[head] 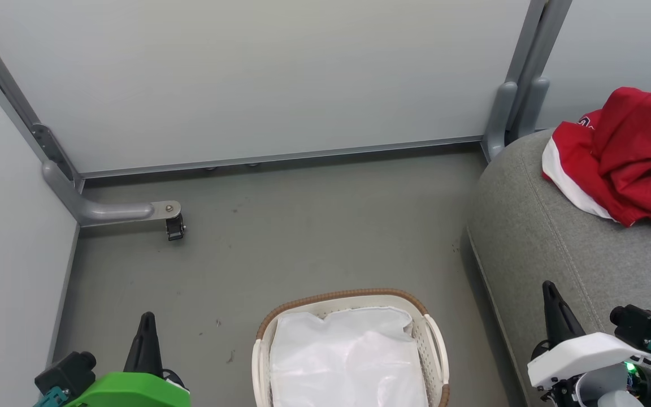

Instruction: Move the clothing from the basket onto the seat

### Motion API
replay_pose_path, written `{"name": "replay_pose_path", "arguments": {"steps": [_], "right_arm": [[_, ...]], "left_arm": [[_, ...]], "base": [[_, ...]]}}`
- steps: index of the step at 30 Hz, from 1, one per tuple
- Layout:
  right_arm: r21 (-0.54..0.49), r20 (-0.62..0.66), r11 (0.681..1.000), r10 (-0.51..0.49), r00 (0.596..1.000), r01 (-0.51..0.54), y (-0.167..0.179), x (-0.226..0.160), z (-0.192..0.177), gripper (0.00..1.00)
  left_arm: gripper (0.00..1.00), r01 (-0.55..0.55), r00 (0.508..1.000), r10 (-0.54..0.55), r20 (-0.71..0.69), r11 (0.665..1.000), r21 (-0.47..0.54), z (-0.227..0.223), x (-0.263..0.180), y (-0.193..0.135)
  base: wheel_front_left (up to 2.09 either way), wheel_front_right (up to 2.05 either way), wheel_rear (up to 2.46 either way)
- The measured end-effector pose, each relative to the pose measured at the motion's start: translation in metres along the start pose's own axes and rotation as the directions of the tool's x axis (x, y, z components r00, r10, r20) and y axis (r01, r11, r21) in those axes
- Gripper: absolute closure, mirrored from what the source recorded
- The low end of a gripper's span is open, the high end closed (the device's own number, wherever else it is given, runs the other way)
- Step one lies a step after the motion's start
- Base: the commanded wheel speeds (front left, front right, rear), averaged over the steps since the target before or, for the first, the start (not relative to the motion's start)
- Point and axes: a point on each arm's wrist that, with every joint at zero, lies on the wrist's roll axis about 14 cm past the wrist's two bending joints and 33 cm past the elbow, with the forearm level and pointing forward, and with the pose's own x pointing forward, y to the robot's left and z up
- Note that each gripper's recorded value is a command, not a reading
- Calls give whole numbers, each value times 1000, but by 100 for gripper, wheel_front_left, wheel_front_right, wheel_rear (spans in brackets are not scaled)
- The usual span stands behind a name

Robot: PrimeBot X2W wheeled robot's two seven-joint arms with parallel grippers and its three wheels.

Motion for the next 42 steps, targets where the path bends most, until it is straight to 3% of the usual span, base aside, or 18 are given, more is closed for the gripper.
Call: {"name": "replay_pose_path", "arguments": {"steps": [9, 19, 42], "right_arm": [[137, -2, 990, -23, 1000, 23, -4, 0, 3, 100], [288, -1, 957, -38, 999, 37, -8, 1, 7, 100], [536, 1, 843, -48, 999, 40, -12, 2, 15, 100]], "left_arm": [[100, -9, 1000, 10, 4, 992, -124, 6, 3, 1], [100, -5, 1000, 9, 10, 965, -261, 13, 9, -1], [100, 22, 1000, -12, 25, 874, -485, 26, 17, -7]], "base": [[0, 0, 0], [0, 0, 0], [0, 0, 0]]}}
